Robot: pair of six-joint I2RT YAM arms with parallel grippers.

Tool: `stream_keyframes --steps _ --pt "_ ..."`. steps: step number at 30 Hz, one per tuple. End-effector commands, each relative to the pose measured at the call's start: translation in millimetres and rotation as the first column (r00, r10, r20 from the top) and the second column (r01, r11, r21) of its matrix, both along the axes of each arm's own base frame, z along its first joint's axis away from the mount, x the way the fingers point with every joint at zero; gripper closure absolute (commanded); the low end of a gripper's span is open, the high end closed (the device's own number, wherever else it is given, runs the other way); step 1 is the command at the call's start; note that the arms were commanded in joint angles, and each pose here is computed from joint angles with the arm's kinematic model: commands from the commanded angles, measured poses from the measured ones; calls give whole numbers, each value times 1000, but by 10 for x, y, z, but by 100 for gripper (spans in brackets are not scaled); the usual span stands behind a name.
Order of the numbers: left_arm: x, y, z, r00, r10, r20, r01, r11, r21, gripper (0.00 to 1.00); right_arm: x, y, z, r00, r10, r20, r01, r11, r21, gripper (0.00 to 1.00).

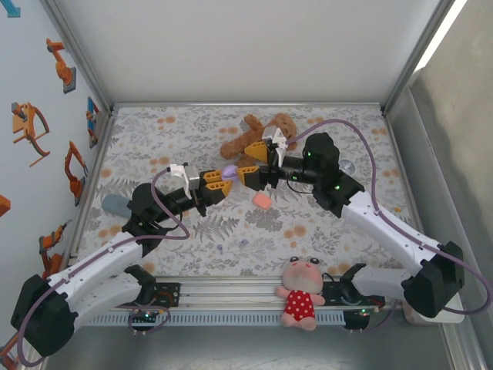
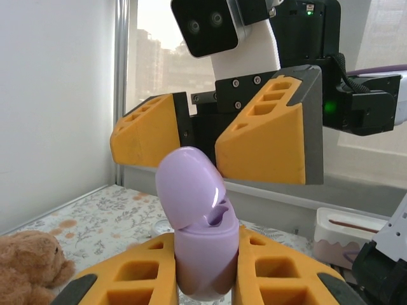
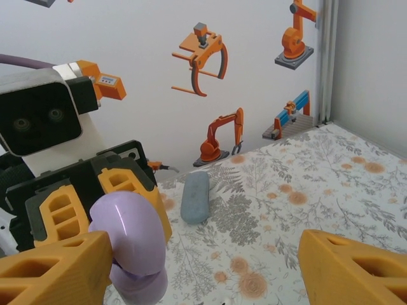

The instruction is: Insert wireless bluetooth earbuds into charging case

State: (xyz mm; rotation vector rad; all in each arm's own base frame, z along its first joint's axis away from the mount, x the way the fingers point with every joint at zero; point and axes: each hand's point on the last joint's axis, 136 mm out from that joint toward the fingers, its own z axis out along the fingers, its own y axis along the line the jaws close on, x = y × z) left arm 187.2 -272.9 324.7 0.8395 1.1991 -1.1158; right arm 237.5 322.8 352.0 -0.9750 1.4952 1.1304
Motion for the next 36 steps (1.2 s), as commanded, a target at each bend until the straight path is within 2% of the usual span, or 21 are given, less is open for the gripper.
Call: stream_keyframes --steps 1,16,26,36 --pt "-110 11 208 997 -31 78 32 999 -19 91 111 -15 163 998 -49 34 49 999 19 24" --pt "-84 49 143 998 4 59 -4 1000 -2 92 17 -161 386 995 -90 52 87 995 52 24" --pt "-112 177 85 995 66 72 -66 998 2 92 98 -372 5 971 -228 -72 224 973 -59 26" --pt "-121 398 27 981 177 82 -177 984 -13 92 16 -382 -393 948 -225 -225 196 970 -145 33"
